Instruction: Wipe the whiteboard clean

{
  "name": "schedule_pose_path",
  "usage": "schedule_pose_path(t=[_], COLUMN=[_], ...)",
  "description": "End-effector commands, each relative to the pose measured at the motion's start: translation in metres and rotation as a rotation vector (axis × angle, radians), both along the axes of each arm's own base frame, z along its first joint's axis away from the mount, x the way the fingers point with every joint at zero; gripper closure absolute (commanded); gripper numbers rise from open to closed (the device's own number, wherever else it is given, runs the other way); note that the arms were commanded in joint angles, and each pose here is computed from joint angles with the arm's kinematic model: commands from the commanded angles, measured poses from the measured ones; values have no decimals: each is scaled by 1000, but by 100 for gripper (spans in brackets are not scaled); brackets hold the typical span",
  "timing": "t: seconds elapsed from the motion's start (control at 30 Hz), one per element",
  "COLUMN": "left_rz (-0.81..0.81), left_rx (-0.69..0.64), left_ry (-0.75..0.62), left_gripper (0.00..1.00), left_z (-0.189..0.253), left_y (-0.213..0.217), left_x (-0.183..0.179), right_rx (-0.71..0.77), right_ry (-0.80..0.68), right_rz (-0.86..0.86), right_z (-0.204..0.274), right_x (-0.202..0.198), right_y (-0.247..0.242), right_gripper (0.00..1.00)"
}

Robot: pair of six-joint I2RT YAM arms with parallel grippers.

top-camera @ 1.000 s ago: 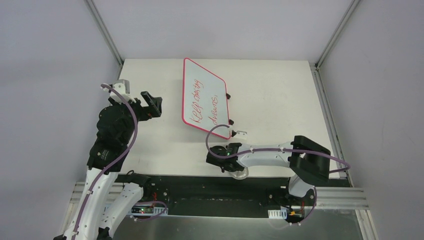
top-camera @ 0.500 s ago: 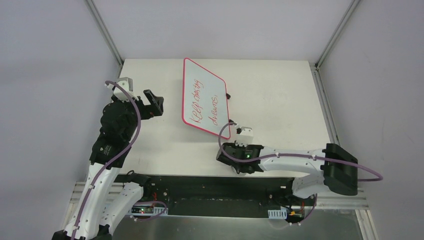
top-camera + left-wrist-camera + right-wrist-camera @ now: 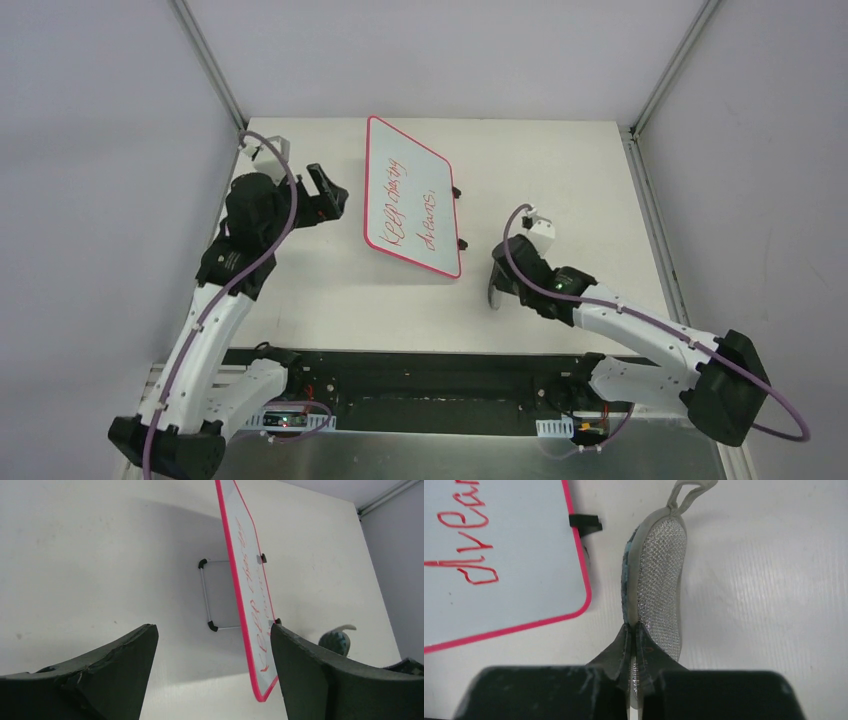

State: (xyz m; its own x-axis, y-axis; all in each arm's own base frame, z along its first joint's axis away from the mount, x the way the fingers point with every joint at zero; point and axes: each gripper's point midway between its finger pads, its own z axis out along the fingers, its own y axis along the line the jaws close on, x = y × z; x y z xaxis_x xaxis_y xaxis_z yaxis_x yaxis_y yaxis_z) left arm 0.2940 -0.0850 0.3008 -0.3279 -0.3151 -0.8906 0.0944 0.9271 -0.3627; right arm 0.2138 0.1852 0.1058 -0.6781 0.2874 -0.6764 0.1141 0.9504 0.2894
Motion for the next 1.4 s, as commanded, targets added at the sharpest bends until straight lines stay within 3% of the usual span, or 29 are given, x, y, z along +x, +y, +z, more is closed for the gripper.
schedule_pose_path(t=[0.0,0.1,0.17,0.27,0.33,0.43,0.6,0.8,1.17,1.37], left_rz=[-139,-172,-177,-192,-190,-179,-204,-196,-247,-277], left_rx=[-189,-264,-273,-293,-300,-271,-200,-85,-132,-164], left_ry=[94,142,177,221,233,266,290,316,358,393], left_gripper=[18,18,18,18,18,23,31,42,50,55], left_z=[13,17,16,6,3,-4,-15,-35,-55,-60], left_y=[-40,-55,-60,-68,-69,-68,-67,-54,-68,-76], left_x=[15,32,45,66,78,92,99,95,94,96], right_rx=[130,149,162,280,274,270,364,422,555,531], right_ry=[-80,-111,-152,-156,-155,-188,-216,-240,-234,-221], right_rz=[153,192,124,215,216,243,398,514,568,607], right_z=[40,56,64,70,69,82,97,83,75,64], right_x=[38,65,96,129,163,217,272,281,284,280], right_y=[26,30,20,39,44,63,100,123,150,176], right_gripper=[100,100,100,100,100,100,100,100,100,100])
